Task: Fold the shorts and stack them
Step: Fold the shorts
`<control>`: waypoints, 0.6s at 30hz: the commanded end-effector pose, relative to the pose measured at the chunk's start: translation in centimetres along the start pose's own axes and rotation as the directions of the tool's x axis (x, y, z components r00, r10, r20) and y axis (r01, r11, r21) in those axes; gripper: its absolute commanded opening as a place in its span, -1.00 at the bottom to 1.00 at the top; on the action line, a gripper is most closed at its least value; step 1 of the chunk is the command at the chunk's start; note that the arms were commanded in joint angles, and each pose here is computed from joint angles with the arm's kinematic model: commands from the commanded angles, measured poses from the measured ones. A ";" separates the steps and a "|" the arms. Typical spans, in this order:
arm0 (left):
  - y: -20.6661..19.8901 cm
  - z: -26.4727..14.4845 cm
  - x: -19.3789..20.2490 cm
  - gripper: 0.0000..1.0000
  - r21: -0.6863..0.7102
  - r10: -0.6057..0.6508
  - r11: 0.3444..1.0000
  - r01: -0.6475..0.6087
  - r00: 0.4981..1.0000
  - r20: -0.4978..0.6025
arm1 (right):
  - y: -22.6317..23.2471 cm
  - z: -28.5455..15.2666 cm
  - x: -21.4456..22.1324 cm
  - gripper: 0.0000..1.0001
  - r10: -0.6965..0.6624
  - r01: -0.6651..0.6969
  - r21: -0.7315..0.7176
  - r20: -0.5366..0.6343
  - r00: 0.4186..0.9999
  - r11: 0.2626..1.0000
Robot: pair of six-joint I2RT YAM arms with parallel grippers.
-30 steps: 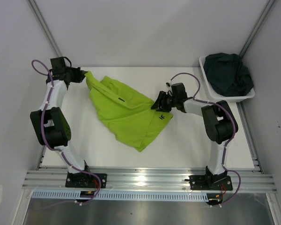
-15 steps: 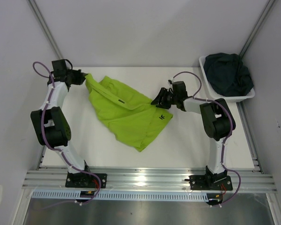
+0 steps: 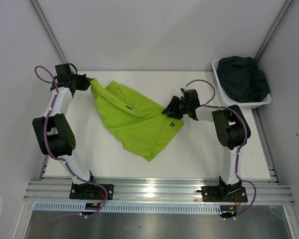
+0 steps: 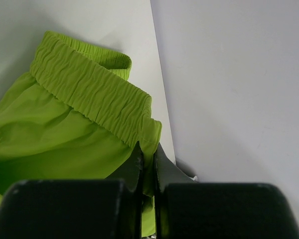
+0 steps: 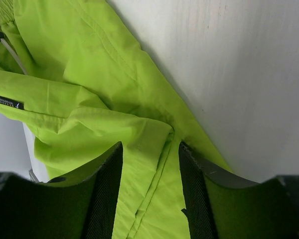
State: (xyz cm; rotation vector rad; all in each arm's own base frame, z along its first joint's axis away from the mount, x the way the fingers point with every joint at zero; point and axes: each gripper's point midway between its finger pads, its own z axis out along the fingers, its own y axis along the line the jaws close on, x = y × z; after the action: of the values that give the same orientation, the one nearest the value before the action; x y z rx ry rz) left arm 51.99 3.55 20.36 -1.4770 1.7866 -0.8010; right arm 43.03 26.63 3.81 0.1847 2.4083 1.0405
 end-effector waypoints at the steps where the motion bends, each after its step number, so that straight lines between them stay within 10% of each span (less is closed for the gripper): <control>1: -2.7 -1.9 -0.1 -1.00 0.087 0.033 0.996 -0.035 0.999 0.022 | 1.6 -0.8 -1.7 0.03 -0.017 0.020 -0.036 0.057 0.998 0.999; 18: -3.0 -1.9 -0.4 -1.00 0.093 0.034 0.995 -0.037 0.999 0.029 | 3.4 1.2 -1.7 -0.11 -0.043 0.049 -0.143 0.047 0.998 0.989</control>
State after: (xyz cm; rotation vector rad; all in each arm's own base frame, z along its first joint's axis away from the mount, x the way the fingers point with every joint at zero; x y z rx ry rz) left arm 52.10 3.57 20.49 -1.4717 1.7819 -0.8036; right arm 43.80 27.82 4.84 0.1505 2.3454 1.1054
